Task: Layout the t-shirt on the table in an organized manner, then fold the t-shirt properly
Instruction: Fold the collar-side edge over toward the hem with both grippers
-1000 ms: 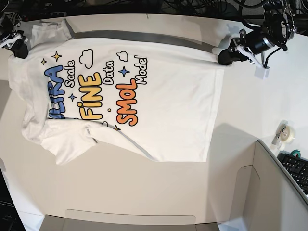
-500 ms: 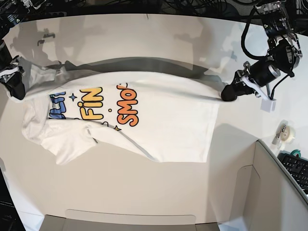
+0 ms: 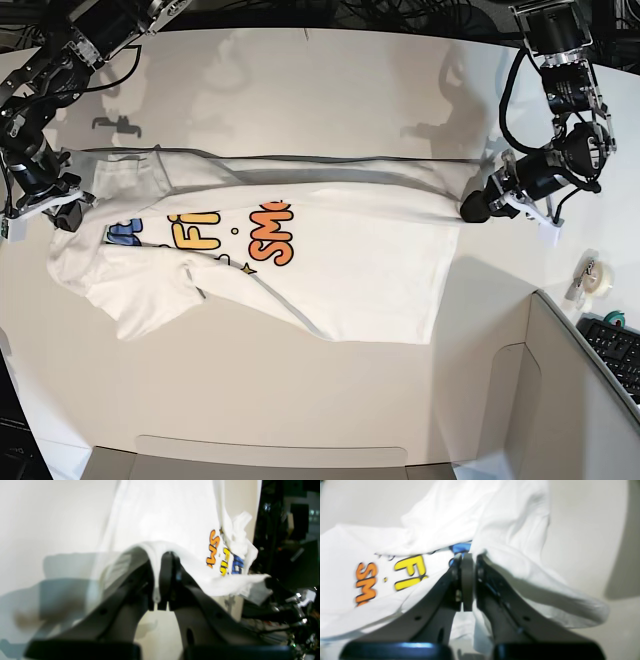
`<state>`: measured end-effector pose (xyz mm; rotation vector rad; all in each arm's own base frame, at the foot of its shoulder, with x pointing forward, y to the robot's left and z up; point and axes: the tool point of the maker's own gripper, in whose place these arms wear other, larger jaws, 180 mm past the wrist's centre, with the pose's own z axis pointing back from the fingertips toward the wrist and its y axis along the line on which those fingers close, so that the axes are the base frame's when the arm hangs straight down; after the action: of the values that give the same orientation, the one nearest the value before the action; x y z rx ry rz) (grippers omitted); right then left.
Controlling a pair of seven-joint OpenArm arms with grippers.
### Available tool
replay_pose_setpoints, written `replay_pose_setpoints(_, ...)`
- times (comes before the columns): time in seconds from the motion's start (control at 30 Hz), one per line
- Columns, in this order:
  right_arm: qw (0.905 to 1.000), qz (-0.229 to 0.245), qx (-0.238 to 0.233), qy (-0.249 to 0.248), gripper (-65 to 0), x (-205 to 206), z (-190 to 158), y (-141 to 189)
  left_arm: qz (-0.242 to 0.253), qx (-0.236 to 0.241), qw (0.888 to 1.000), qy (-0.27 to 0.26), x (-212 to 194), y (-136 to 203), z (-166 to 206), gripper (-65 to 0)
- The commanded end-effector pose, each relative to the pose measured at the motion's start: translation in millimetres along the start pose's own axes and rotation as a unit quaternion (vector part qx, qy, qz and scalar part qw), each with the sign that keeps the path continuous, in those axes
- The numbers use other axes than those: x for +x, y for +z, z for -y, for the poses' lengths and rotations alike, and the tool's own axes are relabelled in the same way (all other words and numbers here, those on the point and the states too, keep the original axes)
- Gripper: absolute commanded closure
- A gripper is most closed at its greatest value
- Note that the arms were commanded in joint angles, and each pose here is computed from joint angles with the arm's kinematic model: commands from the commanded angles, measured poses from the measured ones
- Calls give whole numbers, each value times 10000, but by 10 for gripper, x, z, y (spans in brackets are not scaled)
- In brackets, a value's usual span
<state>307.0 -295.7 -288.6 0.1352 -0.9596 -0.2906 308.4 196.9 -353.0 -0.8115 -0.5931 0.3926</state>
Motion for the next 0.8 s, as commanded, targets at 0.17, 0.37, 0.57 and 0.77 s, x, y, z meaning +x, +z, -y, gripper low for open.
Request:
replay_pose_setpoints(0.17, 9977, 342, -383, 442, 0, 164, -48, -80, 30, -148, 9999, 29, 151, -103, 56, 0)
replay_pose_setpoints(0.37, 9958, 165, -581, 681, 0, -19, -79, -215, 15, -61, 9999, 126, 181, -117, -28, 0)
replay_pose_setpoints(0.57, 9977, -29, -506, 443, 0, -226, 5, -378, 3, 286, 9996, -8, 195, -86, -158, -33)
replay_pose_setpoints(0.77, 9968, -81, -607, 514, -72, -220, 89, -358, -26, 298, 9996, 6, 188, -78, -164, -218)
